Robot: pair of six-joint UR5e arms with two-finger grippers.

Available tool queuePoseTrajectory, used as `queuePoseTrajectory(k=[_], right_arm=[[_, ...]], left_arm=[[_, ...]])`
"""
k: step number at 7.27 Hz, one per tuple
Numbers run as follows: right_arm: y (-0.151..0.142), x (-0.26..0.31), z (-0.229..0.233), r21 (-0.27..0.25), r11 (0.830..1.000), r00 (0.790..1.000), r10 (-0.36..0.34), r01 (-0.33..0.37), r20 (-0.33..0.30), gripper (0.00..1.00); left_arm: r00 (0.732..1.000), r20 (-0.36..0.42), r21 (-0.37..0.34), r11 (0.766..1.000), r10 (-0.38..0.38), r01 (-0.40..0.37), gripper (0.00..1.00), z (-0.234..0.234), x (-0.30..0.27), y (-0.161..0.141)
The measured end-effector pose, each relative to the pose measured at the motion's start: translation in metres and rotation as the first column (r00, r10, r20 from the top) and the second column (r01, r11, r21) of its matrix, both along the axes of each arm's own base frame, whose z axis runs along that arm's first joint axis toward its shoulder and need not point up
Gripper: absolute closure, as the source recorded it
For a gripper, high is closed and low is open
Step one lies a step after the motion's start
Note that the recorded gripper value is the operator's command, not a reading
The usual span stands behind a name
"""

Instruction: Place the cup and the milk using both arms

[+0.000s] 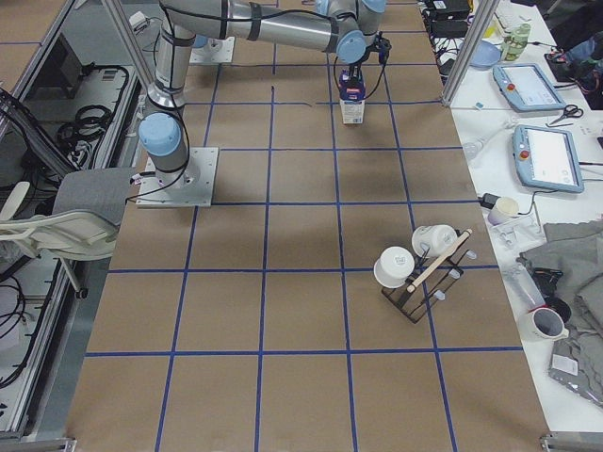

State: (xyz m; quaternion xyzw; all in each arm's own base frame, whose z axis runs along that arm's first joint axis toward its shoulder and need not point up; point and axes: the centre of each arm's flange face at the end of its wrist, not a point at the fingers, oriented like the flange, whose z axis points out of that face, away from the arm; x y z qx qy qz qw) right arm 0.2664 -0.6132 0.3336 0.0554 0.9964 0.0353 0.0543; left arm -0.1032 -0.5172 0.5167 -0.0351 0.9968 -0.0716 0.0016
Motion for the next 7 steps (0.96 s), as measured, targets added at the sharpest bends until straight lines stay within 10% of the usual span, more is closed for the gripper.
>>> queuePoseTrajectory(k=[4,6,7], right_arm=[[0.0011,-0.0023,-0.0015,0.004,1.0,1.0,0.002,-0.002,-0.016,0.42],[0.0022,-0.0027,-0.0021,0.009,1.0,1.0,0.0,0.0,-0.018,0.02],[0.0023,-0.0027,-0.0021,0.009,1.0,1.0,-0.002,0.002,-0.019,0.0]], left_arm=[[1.0,-0.001,0.0,1.0,0.001,-0.001,0.0,0.0,0.0005,-0.0001],[1.0,-0.001,0.0,1.0,0.002,-0.002,0.0,0.0001,0.0003,0.0],[1.0,-0.001,0.0,1.0,0.002,-0.002,0.0,0.0002,0.0002,0.0001]])
